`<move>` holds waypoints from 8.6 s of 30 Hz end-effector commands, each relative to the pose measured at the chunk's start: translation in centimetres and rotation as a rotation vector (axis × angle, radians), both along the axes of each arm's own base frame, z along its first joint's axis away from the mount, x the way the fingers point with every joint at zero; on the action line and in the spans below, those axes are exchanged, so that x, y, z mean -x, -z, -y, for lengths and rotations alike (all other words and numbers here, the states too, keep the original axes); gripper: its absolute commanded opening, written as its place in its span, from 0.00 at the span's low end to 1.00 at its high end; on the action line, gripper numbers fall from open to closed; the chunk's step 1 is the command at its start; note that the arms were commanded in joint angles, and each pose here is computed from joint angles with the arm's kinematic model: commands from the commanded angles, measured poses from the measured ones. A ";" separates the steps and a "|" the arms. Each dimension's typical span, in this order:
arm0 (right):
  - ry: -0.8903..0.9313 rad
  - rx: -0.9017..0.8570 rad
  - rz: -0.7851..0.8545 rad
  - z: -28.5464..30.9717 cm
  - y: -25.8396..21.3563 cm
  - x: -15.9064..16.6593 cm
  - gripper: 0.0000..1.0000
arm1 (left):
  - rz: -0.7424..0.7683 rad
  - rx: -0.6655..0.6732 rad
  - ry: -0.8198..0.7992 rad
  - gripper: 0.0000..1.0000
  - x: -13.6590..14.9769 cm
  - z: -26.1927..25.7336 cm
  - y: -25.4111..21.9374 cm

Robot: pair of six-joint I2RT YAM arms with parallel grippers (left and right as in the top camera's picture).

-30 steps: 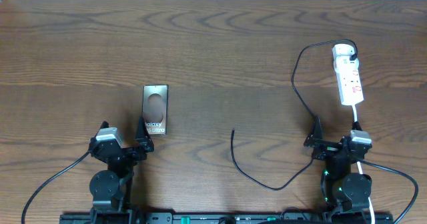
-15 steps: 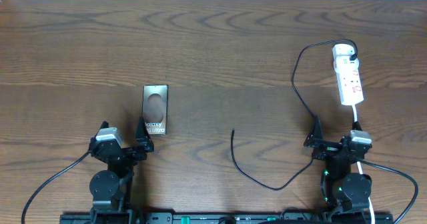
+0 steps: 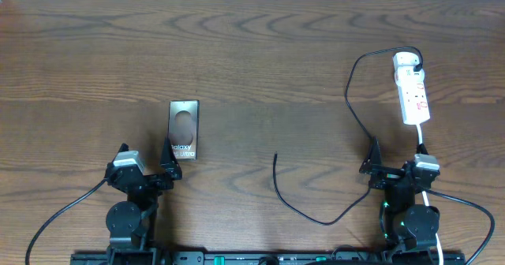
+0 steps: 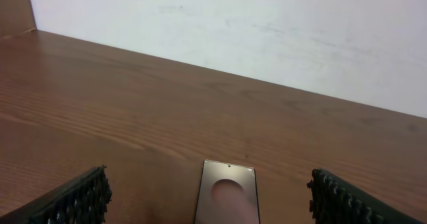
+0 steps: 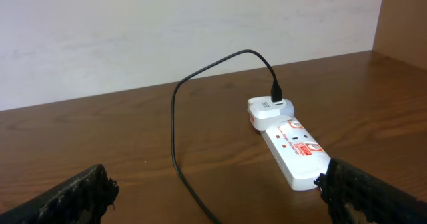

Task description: Plug charger to phone and switch on socket

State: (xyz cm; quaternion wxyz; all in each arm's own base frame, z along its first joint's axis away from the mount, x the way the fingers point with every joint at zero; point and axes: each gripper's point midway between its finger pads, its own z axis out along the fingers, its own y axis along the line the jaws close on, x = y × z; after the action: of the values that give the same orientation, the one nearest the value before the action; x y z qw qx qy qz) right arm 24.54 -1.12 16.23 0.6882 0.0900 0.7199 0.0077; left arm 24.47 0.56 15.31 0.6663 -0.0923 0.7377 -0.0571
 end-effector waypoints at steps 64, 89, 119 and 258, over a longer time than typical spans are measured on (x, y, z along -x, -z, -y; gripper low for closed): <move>0.016 0.015 -0.001 0.3 0.0 0.1 0.99 | -0.174 -0.012 0.038 0.93 -2.2 0.6 -9.9; 0.016 0.015 -0.001 0.3 0.0 0.1 0.99 | -1.114 -0.022 0.200 0.98 -15.2 2.6 -3.2; 0.016 0.015 -0.001 0.3 0.0 0.1 0.99 | -1.331 0.050 0.257 0.98 -9.8 3.9 8.6; 0.016 0.015 -0.001 0.3 0.0 0.1 0.99 | -1.434 -0.141 0.207 0.89 -8.0 4.1 16.3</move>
State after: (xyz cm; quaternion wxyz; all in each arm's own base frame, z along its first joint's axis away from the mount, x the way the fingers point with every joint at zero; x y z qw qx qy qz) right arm 24.53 -1.13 16.24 0.6883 0.0902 0.7197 0.0076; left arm 33.31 -3.90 -0.27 0.0289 0.0013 0.9996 -0.0060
